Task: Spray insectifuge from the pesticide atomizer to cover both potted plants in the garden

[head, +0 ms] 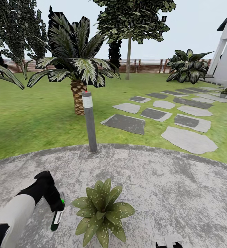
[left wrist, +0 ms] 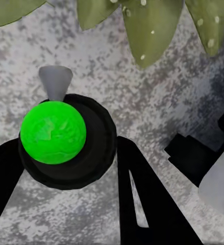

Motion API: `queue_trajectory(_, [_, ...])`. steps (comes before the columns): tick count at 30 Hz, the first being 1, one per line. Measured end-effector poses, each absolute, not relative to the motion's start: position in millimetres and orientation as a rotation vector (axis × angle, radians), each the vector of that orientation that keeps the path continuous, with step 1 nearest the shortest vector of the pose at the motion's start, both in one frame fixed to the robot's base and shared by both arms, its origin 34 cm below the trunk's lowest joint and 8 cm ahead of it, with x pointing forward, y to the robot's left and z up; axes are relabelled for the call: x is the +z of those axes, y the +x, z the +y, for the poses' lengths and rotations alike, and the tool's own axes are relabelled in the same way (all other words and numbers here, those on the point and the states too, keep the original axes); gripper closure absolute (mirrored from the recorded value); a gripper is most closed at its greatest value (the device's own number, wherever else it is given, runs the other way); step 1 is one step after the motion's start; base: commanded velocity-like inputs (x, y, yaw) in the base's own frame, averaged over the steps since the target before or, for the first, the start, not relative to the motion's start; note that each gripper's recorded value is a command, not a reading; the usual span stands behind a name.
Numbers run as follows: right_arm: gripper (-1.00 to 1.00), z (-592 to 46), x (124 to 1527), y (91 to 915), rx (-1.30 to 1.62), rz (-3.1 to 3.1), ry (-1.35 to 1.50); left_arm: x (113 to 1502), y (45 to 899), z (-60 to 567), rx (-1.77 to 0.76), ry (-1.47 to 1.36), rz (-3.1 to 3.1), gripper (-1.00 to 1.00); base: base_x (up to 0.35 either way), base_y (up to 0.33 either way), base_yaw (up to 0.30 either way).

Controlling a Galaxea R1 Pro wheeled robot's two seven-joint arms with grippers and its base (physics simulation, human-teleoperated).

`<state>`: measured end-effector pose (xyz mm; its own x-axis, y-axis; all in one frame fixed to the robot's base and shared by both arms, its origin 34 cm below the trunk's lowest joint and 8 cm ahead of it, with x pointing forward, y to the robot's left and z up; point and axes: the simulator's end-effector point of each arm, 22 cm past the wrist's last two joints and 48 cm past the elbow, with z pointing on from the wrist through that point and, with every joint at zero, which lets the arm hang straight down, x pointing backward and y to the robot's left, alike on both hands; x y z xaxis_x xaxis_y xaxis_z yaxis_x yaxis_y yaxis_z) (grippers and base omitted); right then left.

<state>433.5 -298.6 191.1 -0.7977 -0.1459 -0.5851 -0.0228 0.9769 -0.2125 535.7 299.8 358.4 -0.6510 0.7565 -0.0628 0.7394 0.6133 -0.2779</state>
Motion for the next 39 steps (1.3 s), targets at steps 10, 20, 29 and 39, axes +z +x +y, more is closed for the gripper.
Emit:
queue_trajectory(10, [-1.0,-298.3,191.0,433.7,-0.256,2.485,-0.12,375.5,542.9,293.4,0.464,-1.296,-2.748,1.0,-0.028,-0.26,0.0])
queue_trajectory(20, [-1.0,-298.3,191.5,434.8,-0.256,2.482,-0.117,377.2,546.3,307.8,0.359,-1.286,-2.738,1.0,-0.248,-0.186,0.0])
queue_trajectory(29, [-1.0,-297.2,191.9,435.3,-0.255,2.481,-0.116,383.3,552.8,306.9,0.346,-1.282,-2.758,1.0,-0.088,-0.246,0.1])
queue_trajectory(39, [-1.0,-296.3,192.4,436.2,-0.252,2.478,-0.112,383.3,552.9,306.3,0.346,-1.283,-2.759,1.0,-0.209,-0.214,0.002])
